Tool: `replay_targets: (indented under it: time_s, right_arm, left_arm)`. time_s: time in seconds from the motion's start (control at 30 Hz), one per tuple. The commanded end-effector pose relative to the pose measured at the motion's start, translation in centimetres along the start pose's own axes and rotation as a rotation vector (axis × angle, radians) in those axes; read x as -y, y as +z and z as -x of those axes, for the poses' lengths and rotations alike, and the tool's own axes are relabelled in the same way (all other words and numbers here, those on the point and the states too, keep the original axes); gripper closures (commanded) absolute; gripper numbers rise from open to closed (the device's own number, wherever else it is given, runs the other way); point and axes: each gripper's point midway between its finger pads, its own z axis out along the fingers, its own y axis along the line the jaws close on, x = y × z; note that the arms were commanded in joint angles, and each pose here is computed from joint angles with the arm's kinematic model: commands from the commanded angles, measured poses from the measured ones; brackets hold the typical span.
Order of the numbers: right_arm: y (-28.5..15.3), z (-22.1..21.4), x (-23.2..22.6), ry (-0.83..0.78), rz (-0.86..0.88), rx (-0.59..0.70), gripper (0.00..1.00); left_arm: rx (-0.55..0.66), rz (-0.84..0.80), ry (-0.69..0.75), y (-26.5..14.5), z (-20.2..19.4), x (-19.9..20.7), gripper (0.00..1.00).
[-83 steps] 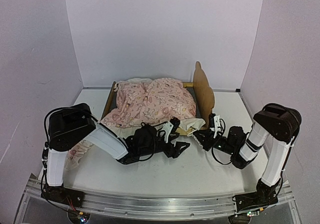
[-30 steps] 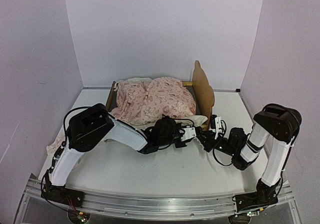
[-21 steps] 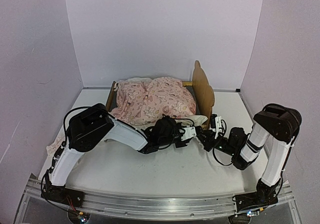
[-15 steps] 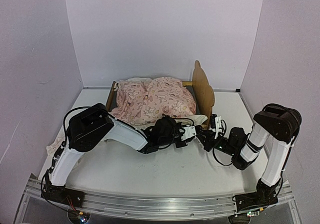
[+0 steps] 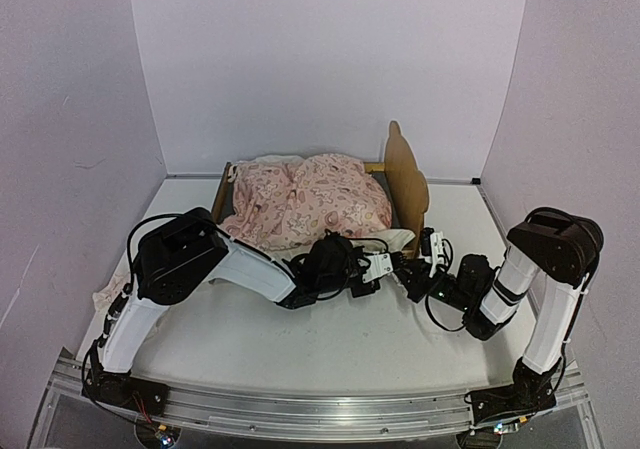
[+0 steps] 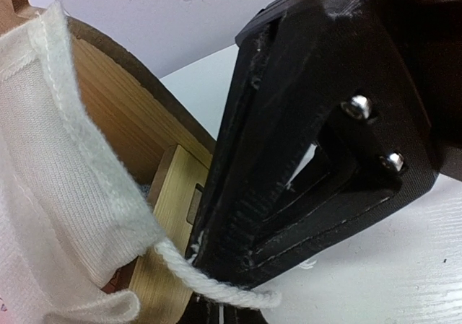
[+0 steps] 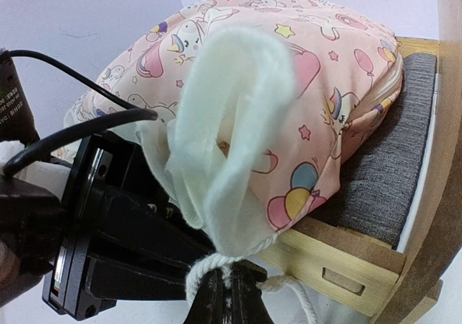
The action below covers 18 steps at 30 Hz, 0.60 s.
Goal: Set up the pet bed
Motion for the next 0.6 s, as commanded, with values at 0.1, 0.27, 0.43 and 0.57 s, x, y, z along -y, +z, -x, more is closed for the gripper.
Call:
replay_targets:
  time_s: [0.1,0.27,0.43,0.57]
  right_arm:
    - [0.0,1.2,-0.4,0.008,0.004,0.027,0.95]
    - [-1.2,1.4,1.3,0.122,-0.121,0.029,0.83]
    - [-1.0,1.5,1.8,0.122,-0.151,0.006,0.89]
    - [-1.6,1.2,2.4,0.15,-0.199,-0.01,0.72]
  left_arm:
    - [0.122,0.209,-0.106,-1.1,5.3,-6.3,1.0]
    - [0.109,0.221,-0.207,-1.5,4.6,-6.4,1.0]
    - [0.113,0.198,-0.241,-1.9,4.5,-5.5,1.0]
    - [0.106,0.214,-0.277,-2.1,4.4,-5.6,1.0]
